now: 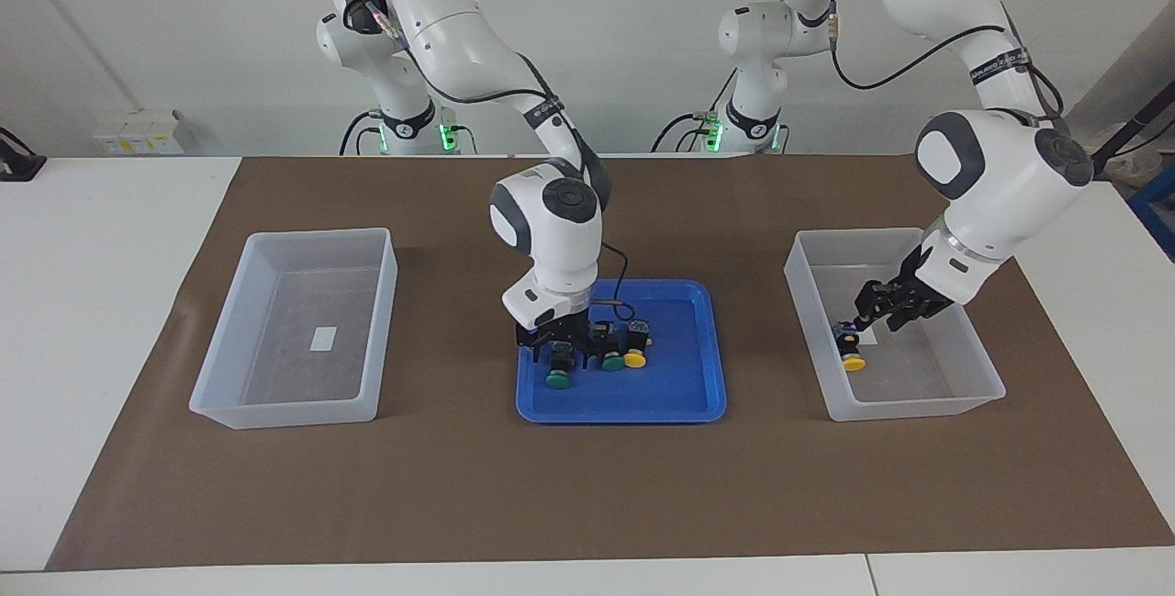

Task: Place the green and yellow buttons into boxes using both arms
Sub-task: 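Grasp a green button with the right gripper while the left gripper withdraws, then place the green button with the right gripper while the left gripper grasps yellow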

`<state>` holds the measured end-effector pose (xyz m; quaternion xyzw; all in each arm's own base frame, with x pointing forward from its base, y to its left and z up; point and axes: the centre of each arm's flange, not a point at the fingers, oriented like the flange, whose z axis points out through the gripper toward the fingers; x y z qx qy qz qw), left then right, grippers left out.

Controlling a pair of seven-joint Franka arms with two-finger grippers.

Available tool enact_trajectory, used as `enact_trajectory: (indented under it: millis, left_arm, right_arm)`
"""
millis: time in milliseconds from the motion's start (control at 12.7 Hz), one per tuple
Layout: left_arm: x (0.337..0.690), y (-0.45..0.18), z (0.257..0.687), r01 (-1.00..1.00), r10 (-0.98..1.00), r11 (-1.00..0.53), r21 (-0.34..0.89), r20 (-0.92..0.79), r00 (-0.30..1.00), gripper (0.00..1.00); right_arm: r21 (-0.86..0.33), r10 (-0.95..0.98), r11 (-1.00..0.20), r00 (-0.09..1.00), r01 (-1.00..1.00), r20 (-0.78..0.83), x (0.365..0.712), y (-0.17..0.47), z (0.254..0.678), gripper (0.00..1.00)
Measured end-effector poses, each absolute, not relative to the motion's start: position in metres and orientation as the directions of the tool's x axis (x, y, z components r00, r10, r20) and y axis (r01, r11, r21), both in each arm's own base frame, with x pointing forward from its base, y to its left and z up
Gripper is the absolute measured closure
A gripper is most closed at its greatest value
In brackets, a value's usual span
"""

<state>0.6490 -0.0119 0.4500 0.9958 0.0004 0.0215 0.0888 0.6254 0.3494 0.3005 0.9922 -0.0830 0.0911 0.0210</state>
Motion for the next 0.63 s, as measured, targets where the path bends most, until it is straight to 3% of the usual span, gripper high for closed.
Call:
enact_trajectory:
  millis: [158,394,631]
  left_arm:
    - [0.650,-0.051,0.462,0.039,0.047,-0.982,0.185,0.039,0.998,0.40]
    - [0.648,-0.133,0.458,0.140,0.153,-0.969,0.203,0.050,0.987,0.41]
    - [0.640,-0.190,0.437,0.195,0.226,-0.951,0.241,0.109,0.968,0.41]
  right_arm:
    - [0.027,-0.158,-0.986,0.970,-0.166,0.183,0.623,0.351,0.298,0.58]
    - [0.020,-0.154,-0.987,0.970,-0.161,0.190,0.621,0.355,0.305,0.59]
    - [0.021,-0.198,-0.978,0.961,-0.206,0.195,0.626,0.333,0.356,0.59]
